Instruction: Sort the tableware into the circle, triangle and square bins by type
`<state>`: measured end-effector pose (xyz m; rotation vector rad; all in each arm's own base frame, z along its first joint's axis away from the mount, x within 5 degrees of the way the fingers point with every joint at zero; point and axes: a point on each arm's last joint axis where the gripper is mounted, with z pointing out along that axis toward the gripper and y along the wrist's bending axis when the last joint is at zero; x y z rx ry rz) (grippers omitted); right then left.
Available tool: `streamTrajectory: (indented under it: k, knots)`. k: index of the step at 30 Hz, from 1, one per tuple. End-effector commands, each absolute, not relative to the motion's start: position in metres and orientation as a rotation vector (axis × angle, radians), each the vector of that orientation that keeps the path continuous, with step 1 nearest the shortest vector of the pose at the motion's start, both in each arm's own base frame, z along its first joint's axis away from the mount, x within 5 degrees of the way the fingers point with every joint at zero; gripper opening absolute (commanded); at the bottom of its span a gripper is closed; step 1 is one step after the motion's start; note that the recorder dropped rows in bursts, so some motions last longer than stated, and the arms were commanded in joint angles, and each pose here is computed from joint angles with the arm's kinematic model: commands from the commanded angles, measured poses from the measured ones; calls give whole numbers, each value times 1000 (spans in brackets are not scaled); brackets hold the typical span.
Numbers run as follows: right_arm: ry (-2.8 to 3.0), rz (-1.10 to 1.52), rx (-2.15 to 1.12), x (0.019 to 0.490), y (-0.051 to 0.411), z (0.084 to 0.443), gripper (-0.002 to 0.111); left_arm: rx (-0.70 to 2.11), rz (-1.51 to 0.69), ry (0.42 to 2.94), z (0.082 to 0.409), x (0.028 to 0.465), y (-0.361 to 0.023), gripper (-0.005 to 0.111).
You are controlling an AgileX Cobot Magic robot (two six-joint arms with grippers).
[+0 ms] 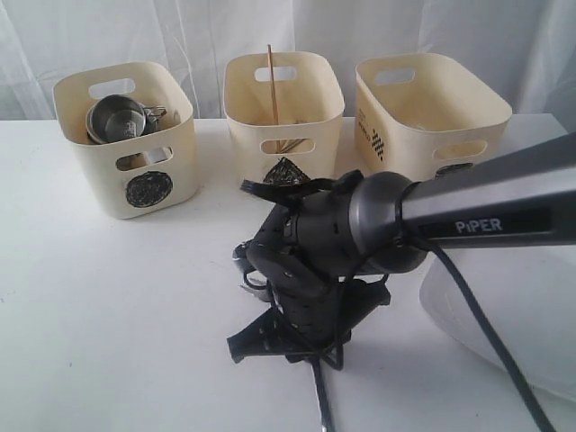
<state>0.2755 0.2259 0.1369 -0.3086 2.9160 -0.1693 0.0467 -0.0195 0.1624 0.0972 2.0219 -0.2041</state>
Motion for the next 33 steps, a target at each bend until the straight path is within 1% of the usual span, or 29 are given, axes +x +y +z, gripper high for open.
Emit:
streamTrajectory:
  k: [1, 7, 9, 14, 20, 28, 30, 33]
  knots:
    - [2928, -217, -261, 284, 213, 131, 24, 96, -220, 2050, 157, 46, -21, 0]
    - [2878, -89, -234, 292, 217, 131, 24, 96, -220, 2050, 157, 46, -21, 0]
    - [2871, -55, -225, 293, 219, 130, 21, 96, -220, 2050, 157, 46, -21, 0]
    - [2903, -48, -195, 292, 221, 123, 1, 96, -220, 2050, 157, 46, -21, 0]
    - [2877, -46, -263, 294, 222, 121, 0, 96, -220, 2050, 157, 46, -21, 0]
    - [2780, 32, -310, 300, 227, 131, 0, 96, -220, 2050, 157, 46, -21, 0]
    - [2760, 39, -347, 300, 227, 137, 0, 96, -220, 2050, 157, 46, -21, 0]
    - [2692, 54, -447, 300, 227, 161, 0, 96, -220, 2050, 157, 46, -21, 0]
